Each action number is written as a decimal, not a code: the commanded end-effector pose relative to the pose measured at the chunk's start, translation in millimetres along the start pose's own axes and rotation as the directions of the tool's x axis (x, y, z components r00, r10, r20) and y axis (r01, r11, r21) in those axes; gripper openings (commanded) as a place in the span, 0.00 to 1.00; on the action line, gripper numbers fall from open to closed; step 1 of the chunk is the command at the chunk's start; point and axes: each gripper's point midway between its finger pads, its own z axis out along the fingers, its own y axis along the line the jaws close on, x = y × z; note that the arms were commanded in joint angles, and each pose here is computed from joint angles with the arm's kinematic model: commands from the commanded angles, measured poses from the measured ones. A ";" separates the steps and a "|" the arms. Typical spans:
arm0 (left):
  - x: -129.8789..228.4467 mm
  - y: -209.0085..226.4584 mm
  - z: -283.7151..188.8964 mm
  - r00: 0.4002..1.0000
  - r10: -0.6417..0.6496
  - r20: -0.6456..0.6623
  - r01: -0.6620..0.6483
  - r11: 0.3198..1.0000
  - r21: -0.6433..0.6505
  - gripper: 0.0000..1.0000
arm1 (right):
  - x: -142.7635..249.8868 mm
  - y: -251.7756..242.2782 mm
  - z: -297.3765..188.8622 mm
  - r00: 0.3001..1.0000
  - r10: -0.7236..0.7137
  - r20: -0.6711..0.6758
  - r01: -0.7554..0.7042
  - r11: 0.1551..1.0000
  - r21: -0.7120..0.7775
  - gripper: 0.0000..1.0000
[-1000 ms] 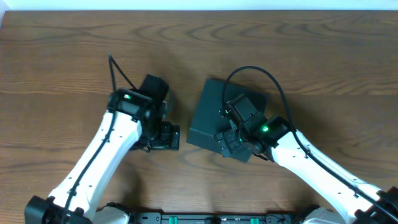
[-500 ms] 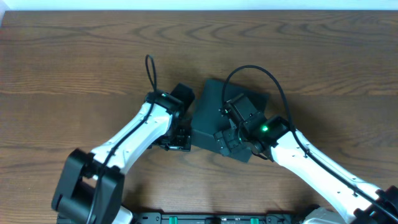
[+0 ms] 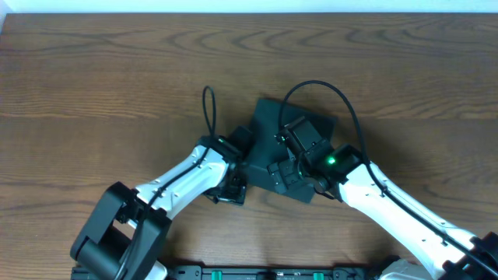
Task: Pack container
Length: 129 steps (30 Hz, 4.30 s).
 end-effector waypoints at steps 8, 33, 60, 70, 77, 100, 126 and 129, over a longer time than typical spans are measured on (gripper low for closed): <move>-13.7 -13.0 0.4 0.998 0.015 0.061 -0.018 0.999 0.039 0.95 | 9.0 6.8 8.0 0.999 0.022 -0.041 -0.023 1.000 -0.020 0.99; -84.7 -14.0 -15.7 0.923 0.103 0.370 -0.093 0.995 -0.044 0.95 | 7.4 5.0 8.1 0.999 0.040 -0.033 -0.040 0.999 -0.009 0.99; -81.5 12.7 -15.4 0.905 -0.101 0.414 0.154 0.983 -0.096 0.95 | -0.2 0.5 8.2 0.999 0.047 0.002 -0.047 0.999 0.019 0.99; -90.0 -11.4 -16.9 0.907 0.015 0.420 -0.003 1.000 -0.030 0.95 | -0.7 0.2 8.2 0.999 0.048 0.004 -0.048 0.999 0.021 0.99; -70.7 -10.4 -10.9 0.940 0.029 0.339 -0.022 0.999 -0.023 0.95 | -1.8 0.3 8.2 0.999 0.048 0.008 -0.048 0.999 0.020 0.99; -91.9 8.5 -28.6 0.886 0.045 0.461 0.026 0.989 -0.146 0.96 | -10.4 2.9 8.0 0.998 0.047 0.043 -0.048 0.999 0.008 0.99; -158.1 21.4 -147.6 0.710 -0.045 0.703 -0.076 0.987 0.140 0.95 | 21.1 -69.3 -107.9 0.831 0.443 0.335 -0.521 0.833 0.189 0.99; -169.6 18.8 -148.8 0.721 -0.065 0.690 -0.092 0.978 0.188 0.95 | 37.0 -80.7 -102.2 0.796 0.512 0.323 -0.594 0.763 0.255 0.99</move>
